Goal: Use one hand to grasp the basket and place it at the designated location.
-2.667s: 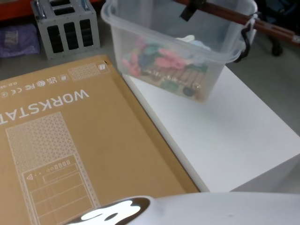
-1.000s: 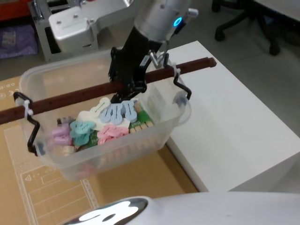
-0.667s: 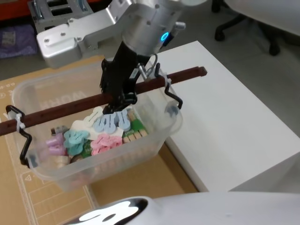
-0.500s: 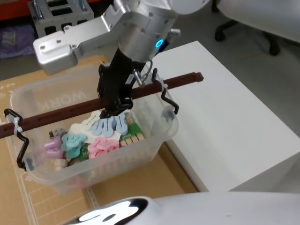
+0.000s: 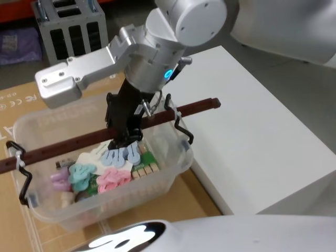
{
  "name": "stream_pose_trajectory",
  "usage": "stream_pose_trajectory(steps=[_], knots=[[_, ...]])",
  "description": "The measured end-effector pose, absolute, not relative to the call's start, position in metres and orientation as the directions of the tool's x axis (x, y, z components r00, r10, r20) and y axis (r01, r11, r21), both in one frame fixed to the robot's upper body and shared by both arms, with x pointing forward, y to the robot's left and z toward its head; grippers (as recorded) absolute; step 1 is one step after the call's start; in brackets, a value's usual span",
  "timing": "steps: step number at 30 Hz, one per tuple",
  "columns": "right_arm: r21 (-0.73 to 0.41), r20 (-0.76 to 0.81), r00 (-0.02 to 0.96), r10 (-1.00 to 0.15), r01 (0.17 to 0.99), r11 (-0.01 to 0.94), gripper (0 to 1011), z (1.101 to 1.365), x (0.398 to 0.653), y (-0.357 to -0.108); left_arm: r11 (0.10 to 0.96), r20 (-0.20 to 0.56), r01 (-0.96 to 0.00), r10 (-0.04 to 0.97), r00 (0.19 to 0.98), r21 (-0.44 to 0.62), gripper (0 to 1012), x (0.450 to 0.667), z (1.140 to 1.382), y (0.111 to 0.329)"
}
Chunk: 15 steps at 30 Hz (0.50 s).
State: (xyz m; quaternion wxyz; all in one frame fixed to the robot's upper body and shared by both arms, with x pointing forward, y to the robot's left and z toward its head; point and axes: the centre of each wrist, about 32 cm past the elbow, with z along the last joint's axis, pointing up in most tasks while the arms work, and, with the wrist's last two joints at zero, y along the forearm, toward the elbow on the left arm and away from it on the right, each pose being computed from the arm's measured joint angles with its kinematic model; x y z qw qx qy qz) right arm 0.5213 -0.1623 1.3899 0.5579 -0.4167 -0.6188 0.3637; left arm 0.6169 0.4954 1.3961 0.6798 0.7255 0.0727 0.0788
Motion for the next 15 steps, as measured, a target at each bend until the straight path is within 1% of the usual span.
stream_pose_trajectory(steps=[15], knots=[[-0.925, 0.363, -0.071, 0.929, 0.092, 0.369, 227, 1.368, 0.509, -0.151, -0.065, 0.016, -0.002, 0.213, 0.977, 0.998, 0, 0.617, 1.396, 0.495]])
